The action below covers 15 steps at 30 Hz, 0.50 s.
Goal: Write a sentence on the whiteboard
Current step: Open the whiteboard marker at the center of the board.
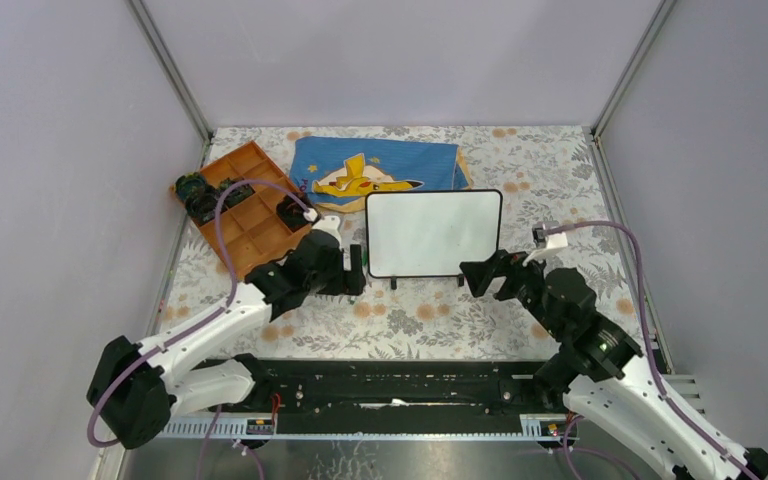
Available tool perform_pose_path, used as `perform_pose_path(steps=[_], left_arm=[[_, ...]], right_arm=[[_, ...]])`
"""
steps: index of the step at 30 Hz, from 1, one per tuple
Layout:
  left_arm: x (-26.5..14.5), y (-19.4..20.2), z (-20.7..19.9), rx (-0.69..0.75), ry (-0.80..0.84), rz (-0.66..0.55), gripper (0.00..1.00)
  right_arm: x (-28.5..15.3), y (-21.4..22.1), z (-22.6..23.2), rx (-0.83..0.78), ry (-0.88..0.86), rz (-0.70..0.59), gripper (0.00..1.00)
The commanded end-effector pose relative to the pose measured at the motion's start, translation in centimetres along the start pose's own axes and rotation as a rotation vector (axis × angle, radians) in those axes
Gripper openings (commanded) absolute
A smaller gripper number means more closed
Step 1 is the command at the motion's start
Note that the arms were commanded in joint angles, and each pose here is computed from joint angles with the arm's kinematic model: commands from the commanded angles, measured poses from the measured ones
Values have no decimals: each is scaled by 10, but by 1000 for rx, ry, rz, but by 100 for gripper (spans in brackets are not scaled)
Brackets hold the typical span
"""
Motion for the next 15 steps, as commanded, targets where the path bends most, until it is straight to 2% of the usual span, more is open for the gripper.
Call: perform_pose_path(steps=[1, 6, 9, 15], left_arm=[[13, 8, -1, 13, -14, 86, 87], [35, 17, 4, 11, -96, 147, 74], [46, 17, 5, 7, -123, 144, 66], [66, 12, 7, 21, -183, 114, 63]], right_arm=[[-10, -4, 0, -16, -30, -44, 96], [-18, -6, -4, -10, -13, -76, 96], [-20, -6, -5, -11, 0, -82, 96], [-21, -5, -6, -12, 5, -84, 96]])
Point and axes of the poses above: each gripper's point midway between its finger pads, its own x axis out along the fingers, its own z axis along the line the jaws close on, y = z × x, the point moved 8 cm from there along -x, back along the fingers, and after that the axes turned 9 degrees about -x, right-handed, at the moved point
